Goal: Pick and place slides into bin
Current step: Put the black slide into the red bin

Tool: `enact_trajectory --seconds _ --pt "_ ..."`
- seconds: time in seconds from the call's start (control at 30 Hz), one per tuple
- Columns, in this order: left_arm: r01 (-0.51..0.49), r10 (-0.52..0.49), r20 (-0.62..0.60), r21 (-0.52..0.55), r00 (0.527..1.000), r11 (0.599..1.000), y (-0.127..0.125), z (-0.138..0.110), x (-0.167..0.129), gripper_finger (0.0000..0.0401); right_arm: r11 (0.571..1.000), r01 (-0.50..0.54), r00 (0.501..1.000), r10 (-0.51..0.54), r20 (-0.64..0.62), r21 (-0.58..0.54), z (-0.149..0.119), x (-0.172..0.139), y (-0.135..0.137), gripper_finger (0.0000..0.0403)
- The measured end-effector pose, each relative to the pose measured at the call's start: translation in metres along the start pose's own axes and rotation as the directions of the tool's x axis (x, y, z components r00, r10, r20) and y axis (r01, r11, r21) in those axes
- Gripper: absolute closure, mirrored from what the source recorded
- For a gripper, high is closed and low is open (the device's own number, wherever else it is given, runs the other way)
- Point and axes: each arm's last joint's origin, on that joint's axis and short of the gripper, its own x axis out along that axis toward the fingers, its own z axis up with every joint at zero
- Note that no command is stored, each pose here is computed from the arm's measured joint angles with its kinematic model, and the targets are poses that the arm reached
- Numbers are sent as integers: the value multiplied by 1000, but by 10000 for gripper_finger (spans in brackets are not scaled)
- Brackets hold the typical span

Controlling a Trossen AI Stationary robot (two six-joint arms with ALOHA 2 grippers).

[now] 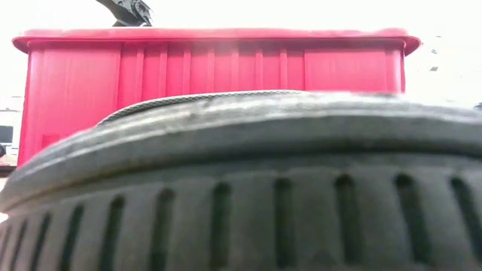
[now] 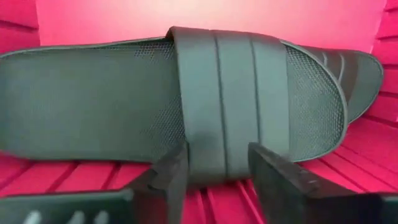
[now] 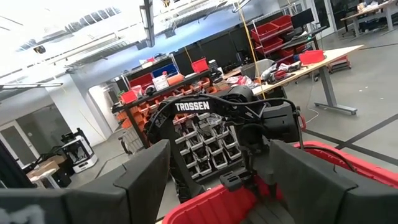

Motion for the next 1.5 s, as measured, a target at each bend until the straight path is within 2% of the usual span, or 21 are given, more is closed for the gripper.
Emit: enact_trajectory --seconds 0.17,0.37,0.47,0.7,0.97,1.13,1.27,1.37,1.5 --pt "-67 66 -34 -22 997 998 2 0 -4 188 1000 0 1000 0 0 -8 0 0 0 138" --pt "-225 224 -24 -54 974 973 7 7 -29 153 1000 4 1000 -4 -2 -9 0 0 -1 138" --pt "-267 271 37 -90 962 959 6 12 -49 147 1000 7 1000 -7 -6 -13 -1 0 -1 138" --pt "-275 312 215 -188 925 943 -9 25 -94 146 1000 8 1000 -9 -5 -13 -1 0 -1 138" --pt "-309 380 387 -236 840 922 -42 39 -143 146 1000 9 1000 -9 -5 -19 0 0 -1 138" --pt "-272 383 496 -283 779 920 -68 43 -170 146 1000 8 1000 -8 -1 -27 0 0 -1 138" --pt "-237 339 572 -248 747 939 -94 46 -183 146 1000 3 1000 -3 10 -29 1 0 0 138" --pt "-205 302 597 -226 743 952 -110 49 -184 146 1000 3 1000 -2 8 -30 1 0 -1 138" --pt "-155 234 593 -181 771 971 -133 54 -179 146 999 13 1000 -14 -25 -37 -2 0 -2 138"
